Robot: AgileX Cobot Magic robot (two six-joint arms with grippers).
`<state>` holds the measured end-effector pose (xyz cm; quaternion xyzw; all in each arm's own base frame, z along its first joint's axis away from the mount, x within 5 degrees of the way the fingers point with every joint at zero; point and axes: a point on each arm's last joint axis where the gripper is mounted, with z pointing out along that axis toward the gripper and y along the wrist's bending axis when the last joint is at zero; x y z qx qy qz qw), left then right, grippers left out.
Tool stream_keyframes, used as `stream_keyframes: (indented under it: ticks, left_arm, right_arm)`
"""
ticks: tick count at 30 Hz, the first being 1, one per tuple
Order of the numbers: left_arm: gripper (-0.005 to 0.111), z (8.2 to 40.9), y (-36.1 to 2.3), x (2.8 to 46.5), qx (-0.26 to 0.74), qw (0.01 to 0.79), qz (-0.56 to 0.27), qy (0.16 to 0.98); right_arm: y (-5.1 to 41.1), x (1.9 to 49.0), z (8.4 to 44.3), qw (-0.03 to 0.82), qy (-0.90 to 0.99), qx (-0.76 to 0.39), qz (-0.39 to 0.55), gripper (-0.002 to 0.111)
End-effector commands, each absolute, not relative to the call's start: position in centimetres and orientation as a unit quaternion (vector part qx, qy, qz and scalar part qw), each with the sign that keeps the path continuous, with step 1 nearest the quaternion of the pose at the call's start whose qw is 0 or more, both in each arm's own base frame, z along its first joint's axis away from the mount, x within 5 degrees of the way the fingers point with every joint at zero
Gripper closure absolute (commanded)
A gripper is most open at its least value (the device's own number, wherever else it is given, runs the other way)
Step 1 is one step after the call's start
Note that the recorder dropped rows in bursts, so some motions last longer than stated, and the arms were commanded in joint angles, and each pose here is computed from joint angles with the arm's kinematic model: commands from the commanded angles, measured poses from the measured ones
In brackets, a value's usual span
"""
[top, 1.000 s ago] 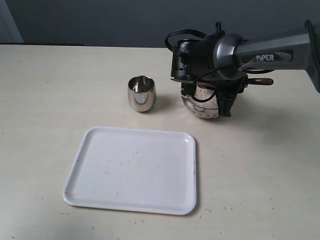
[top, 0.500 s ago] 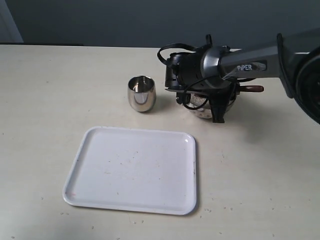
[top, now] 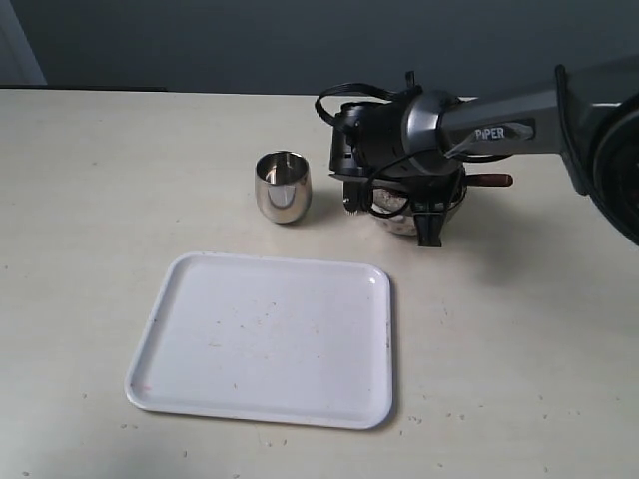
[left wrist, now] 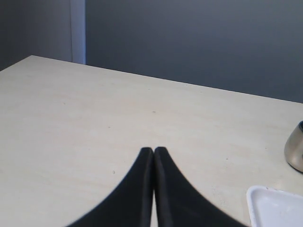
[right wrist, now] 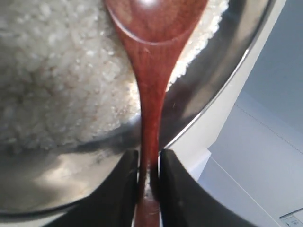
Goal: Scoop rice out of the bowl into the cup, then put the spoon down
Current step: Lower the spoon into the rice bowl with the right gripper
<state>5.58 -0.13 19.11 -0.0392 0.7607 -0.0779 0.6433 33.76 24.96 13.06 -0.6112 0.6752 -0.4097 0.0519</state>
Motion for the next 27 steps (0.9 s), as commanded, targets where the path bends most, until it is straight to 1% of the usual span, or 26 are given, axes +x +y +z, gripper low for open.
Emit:
stream_keyframes:
  ticks: [1, 6, 11, 19, 27]
  left_arm:
    - [0.106, 19.2, -0.1, 5.6, -0.039, 0.648, -0.079, 0.757]
    - [0.106, 19.2, -0.1, 5.6, -0.039, 0.648, -0.079, 0.757]
    - [0.106, 19.2, -0.1, 5.6, -0.039, 0.648, -0.079, 0.757]
    - [0.106, 19.2, -0.1, 5.6, -0.039, 0.648, -0.079, 0.757]
    - [0.106, 19.2, -0.1, 5.6, -0.039, 0.648, -0.079, 0.756]
  right_arm:
    - [25.3, 33.4, 14.2, 0.065, 0.692, -0.611, -0.378, 0.109]
    - [25.0, 33.0, 15.9, 0.065, 0.704, -0.612, -0.355, 0.109]
    - [23.6, 33.3, 15.5, 0.026, 0.732, -0.593, -0.335, 0.109]
    - [22.7, 32.9, 15.2, -0.006, 0.769, -0.567, -0.296, 0.109]
    - [22.7, 33.0, 16.4, 0.016, 0.771, -0.566, -0.292, 0.109]
